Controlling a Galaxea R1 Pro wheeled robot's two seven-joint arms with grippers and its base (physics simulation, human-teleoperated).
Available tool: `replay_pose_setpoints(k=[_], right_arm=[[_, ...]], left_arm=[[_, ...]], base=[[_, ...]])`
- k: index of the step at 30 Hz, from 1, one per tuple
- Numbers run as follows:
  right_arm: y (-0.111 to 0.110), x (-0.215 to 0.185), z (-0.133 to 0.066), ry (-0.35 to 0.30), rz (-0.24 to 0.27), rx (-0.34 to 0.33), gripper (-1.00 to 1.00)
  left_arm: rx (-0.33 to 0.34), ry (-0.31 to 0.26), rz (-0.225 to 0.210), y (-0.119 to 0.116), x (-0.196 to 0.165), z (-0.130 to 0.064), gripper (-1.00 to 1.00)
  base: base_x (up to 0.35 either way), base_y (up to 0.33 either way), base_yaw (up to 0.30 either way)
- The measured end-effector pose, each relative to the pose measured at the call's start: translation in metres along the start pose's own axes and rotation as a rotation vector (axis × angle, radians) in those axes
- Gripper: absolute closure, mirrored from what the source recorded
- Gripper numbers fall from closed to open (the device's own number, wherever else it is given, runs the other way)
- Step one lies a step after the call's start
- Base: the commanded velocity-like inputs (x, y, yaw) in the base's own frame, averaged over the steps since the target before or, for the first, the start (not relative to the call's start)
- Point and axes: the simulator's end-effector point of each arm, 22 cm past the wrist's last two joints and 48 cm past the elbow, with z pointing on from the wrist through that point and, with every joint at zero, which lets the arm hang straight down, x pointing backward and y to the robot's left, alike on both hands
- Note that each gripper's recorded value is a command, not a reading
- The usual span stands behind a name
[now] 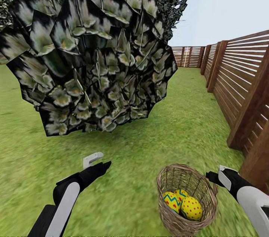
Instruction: Take the three Easter eggs out of the wicker basket on the lawn in the garden, then place them on the lawn next to a single tree (choose any tree) so that all three eggs are next to the same tree and none are left in the basket.
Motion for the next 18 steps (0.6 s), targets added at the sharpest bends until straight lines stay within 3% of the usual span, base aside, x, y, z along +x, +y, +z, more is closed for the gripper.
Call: replay_pose_setpoints(k=[18], right_arm=[[-0.003, 0.027, 0.027, -0.001, 0.000, 0.001, -1.00]], left_arm=[[0.000, -0.001, 0.000, 0.018, 0.031, 0.016, -1.00]], base=[[0.000, 0.000, 0.000]])
